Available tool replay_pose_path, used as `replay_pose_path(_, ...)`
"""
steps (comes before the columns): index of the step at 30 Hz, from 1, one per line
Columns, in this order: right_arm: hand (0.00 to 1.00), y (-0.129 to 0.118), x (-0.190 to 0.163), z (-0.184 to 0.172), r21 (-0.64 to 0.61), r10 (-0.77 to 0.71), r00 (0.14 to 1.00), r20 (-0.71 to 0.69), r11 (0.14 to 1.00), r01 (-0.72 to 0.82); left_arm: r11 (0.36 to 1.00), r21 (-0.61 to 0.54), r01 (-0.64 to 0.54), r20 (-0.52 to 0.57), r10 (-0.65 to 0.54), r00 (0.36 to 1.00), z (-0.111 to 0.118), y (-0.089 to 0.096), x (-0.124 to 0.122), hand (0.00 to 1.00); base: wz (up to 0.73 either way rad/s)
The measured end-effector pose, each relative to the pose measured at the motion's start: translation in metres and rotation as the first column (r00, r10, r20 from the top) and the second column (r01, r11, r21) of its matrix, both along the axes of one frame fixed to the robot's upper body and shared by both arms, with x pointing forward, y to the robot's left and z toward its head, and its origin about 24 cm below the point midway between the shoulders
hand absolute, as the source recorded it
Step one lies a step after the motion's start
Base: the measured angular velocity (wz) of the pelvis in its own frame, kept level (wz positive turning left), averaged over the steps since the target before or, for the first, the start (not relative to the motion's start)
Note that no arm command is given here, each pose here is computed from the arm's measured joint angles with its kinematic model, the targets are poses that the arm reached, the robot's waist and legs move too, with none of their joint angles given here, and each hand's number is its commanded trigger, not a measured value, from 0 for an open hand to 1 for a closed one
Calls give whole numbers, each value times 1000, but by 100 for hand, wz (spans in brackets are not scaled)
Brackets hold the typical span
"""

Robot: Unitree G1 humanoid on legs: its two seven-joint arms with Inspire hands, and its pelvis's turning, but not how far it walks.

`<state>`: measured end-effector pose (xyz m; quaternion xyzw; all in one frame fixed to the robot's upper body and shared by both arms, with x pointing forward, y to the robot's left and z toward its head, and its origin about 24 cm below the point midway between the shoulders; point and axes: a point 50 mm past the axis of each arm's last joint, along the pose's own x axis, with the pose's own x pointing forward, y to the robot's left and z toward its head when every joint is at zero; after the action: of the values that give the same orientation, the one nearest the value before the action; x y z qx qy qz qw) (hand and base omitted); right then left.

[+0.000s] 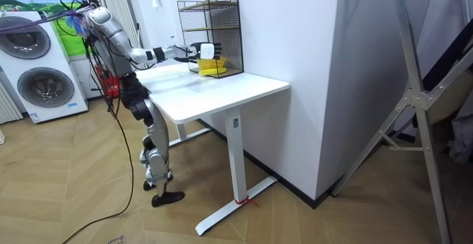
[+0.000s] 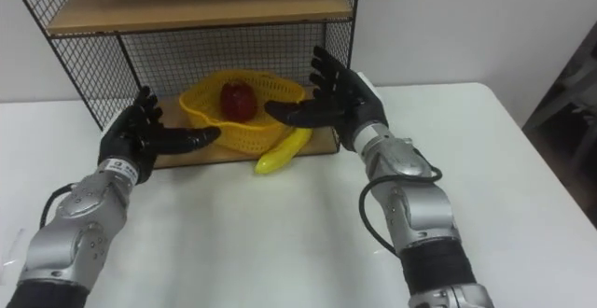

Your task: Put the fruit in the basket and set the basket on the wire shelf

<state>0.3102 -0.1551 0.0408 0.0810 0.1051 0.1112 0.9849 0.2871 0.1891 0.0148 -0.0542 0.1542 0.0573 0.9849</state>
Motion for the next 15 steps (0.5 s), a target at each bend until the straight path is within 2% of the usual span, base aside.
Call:
replay_pose_path(6,0,-5,-6,2,7,0,1000,16,1000,0,999,29,-19,71,17,997,15,8,-6,0,4)
replay_pose_path(15,0,-20,-19,8,-13,-28,998,60,1000,29,997,70,-38,36,36,999,5,19,-23,0,5)
